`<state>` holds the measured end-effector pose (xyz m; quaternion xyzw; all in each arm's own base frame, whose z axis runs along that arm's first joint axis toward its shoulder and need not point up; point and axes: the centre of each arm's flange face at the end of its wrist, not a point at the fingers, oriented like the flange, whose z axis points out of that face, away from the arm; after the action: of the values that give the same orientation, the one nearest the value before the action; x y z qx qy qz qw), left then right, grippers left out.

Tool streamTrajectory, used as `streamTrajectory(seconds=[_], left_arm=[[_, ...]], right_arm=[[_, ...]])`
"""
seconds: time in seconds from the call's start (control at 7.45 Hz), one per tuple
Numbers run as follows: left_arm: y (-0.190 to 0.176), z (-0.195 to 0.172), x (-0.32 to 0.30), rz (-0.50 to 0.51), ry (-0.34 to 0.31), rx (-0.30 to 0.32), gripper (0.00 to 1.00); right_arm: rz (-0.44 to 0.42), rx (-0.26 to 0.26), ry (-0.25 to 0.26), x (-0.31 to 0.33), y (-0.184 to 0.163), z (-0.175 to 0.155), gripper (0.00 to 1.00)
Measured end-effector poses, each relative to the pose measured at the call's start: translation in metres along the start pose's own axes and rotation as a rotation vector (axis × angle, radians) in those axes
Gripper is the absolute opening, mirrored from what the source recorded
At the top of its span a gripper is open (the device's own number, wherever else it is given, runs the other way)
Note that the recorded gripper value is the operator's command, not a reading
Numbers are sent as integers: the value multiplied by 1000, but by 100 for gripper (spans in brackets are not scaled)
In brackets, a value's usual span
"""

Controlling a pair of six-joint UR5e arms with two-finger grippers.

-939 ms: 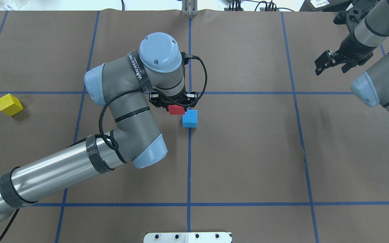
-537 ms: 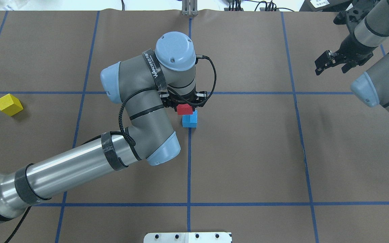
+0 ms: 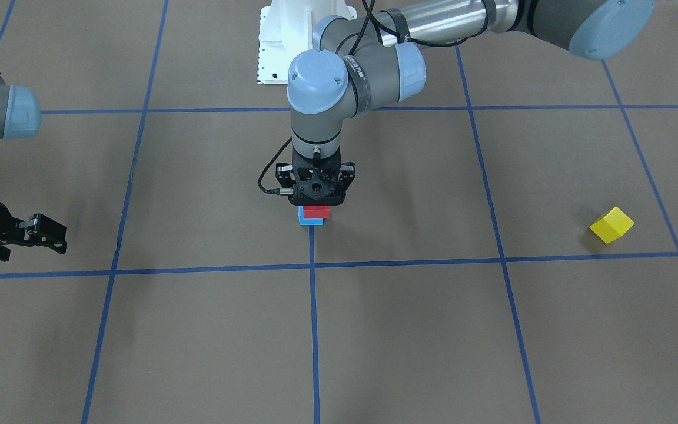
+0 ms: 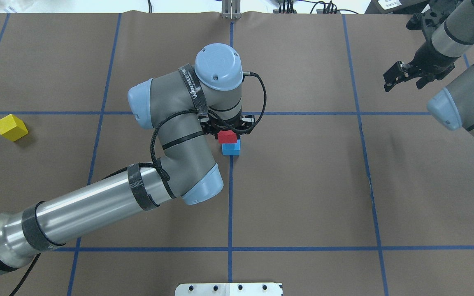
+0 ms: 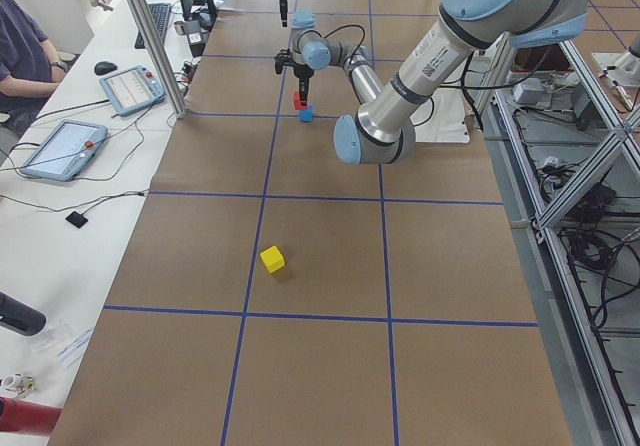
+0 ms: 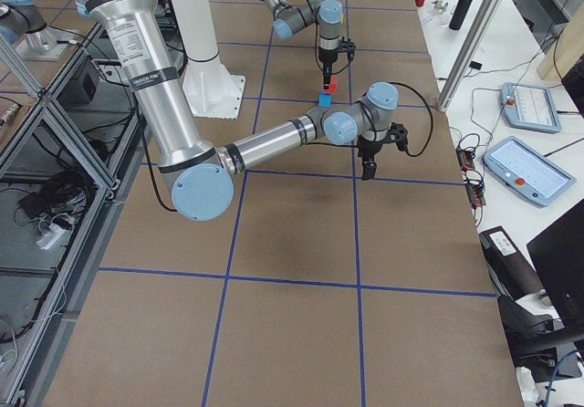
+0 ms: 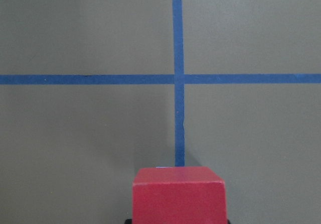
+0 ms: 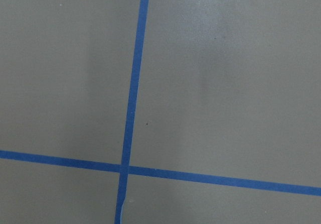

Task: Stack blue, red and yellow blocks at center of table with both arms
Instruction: 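Lower the red cube onto the blue cube and open the left gripper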

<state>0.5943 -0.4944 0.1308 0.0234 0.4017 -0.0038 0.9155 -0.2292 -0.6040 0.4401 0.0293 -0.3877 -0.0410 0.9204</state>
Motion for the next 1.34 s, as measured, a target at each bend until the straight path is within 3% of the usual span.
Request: streamTrajectory(seconds=[0.4,0.67,0.81,1.07,1.21,1.34], left_arm=[[1,1,0,4,1,-2,0],[1,1,1,10,2,-3,17],[1,1,1,12,2,-3,34],[1,1,1,13,3,-2,91],[1,1,1,10,3,-2,99],[2,1,1,4,2,-3,99]], right_arm=[[1,0,-1,0,0,0,100],[-2,0,-1,0,0,0,100],[-3,0,-1,0,0,0,100],[-4,0,-1,0,0,0,100],[-4,-1,-2,-1,0,0,100],[-4,0,-2,-1,0,0,100]])
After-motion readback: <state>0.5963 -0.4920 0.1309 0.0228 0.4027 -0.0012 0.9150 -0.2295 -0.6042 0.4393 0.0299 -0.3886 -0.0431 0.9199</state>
